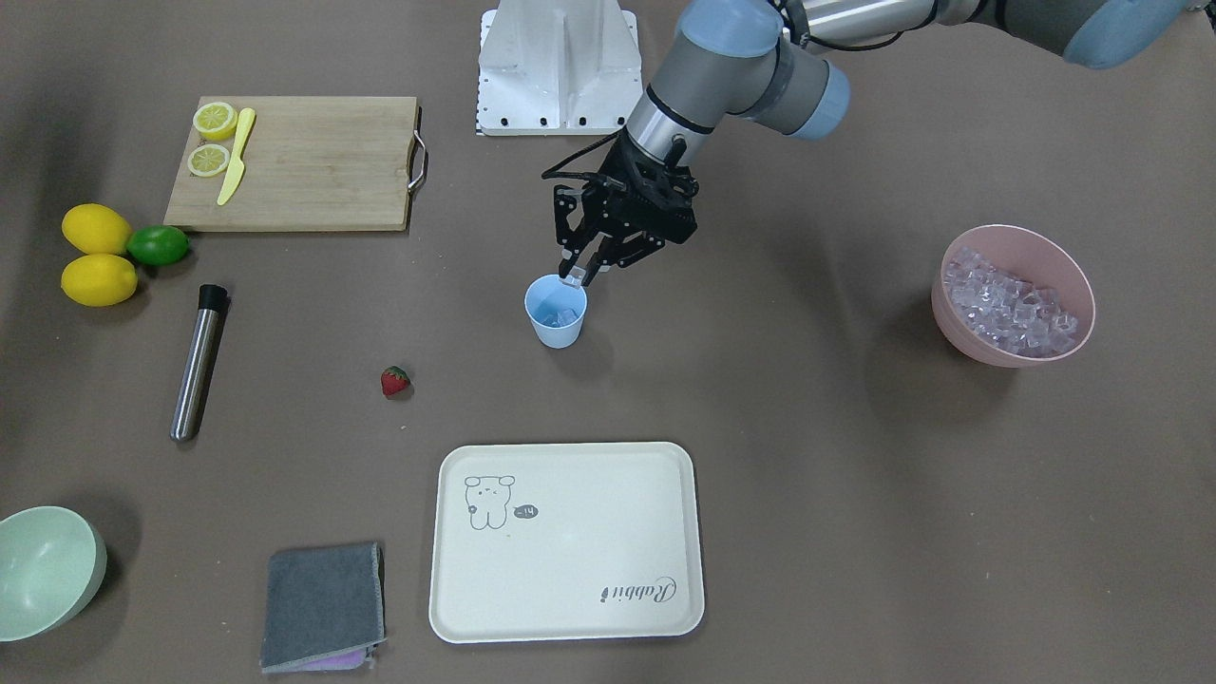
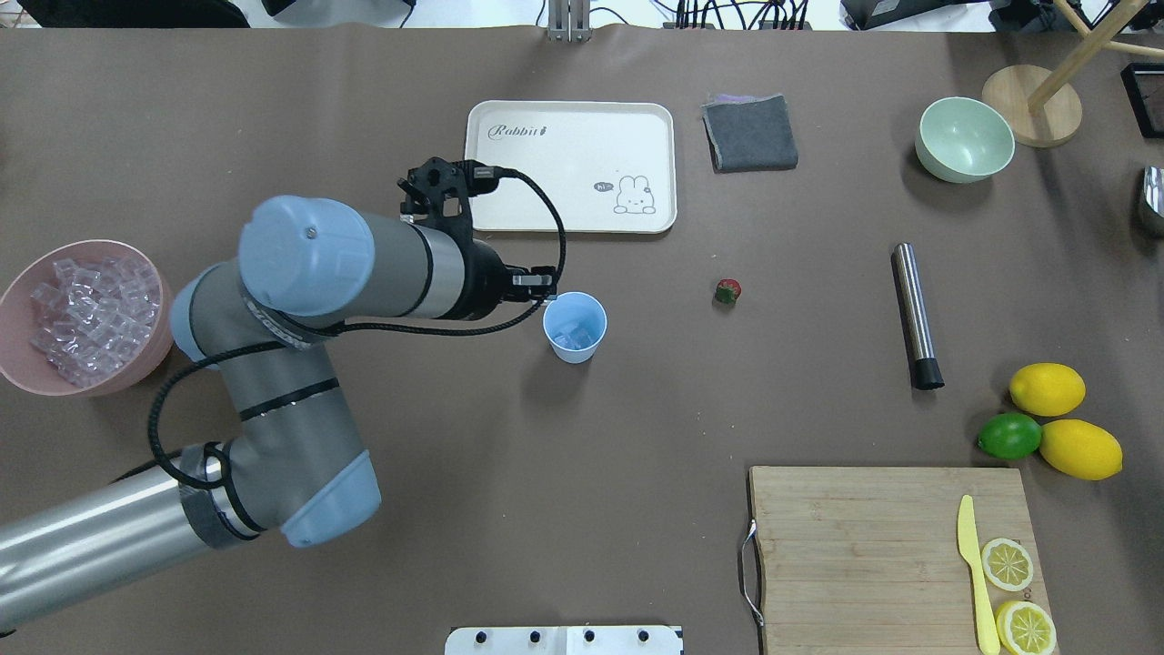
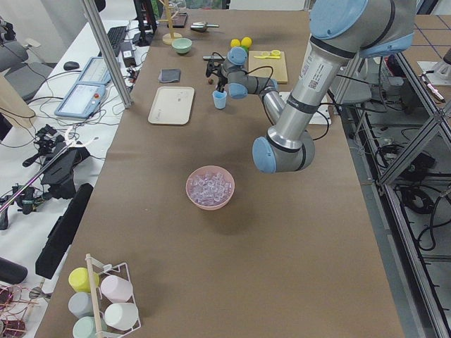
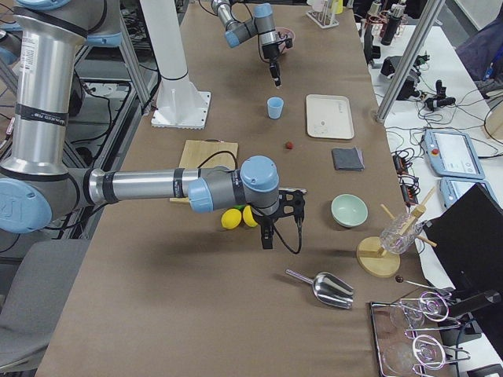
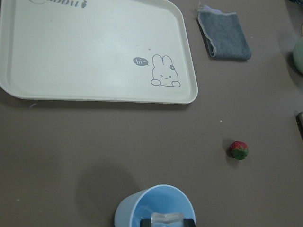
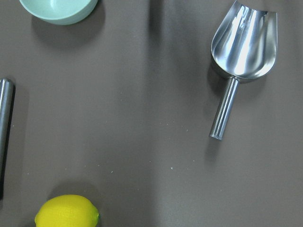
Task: Mash ice and strawberries in cup
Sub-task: 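Open the left gripper over the cup to drop the ice cube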
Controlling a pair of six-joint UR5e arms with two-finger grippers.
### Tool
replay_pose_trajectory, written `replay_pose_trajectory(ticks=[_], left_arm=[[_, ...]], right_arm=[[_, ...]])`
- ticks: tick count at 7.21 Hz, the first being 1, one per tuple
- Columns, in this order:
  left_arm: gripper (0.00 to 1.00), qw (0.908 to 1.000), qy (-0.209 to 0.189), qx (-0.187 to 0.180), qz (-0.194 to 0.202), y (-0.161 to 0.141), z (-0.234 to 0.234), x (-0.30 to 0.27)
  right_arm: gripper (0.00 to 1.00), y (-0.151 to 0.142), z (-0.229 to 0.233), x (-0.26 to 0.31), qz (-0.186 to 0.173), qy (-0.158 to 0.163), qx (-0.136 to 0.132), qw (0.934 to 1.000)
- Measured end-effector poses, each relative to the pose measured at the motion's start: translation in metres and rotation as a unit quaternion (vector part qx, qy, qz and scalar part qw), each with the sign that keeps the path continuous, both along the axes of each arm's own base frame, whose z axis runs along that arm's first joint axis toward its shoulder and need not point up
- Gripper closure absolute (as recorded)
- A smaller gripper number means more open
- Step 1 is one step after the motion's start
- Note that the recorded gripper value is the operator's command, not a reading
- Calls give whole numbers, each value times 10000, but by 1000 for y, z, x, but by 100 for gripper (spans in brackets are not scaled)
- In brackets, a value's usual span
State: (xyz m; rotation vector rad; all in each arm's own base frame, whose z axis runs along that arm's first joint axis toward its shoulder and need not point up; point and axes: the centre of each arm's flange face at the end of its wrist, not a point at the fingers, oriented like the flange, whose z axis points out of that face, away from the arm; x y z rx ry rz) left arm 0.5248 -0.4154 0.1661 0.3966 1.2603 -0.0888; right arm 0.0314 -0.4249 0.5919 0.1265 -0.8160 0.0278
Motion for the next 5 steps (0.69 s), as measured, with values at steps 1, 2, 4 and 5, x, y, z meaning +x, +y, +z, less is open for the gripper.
replay_pose_trajectory(ticks=[1, 2, 4, 5], left_arm=[[100, 10000, -22, 18, -64, 7, 0, 10], [100, 9999, -39, 25, -95, 10, 1, 13], [2, 9999, 2, -66, -124, 12, 0, 16], [2, 9996, 63, -210, -154, 13, -1, 16]], right_arm=[[0, 1, 1, 0, 32, -6, -57, 10000], [0, 2, 3, 0, 46, -11, -93, 9999], [0, 4, 4, -1, 48, -19, -121, 9999], [0, 4, 4, -1, 46, -23, -123, 9999]])
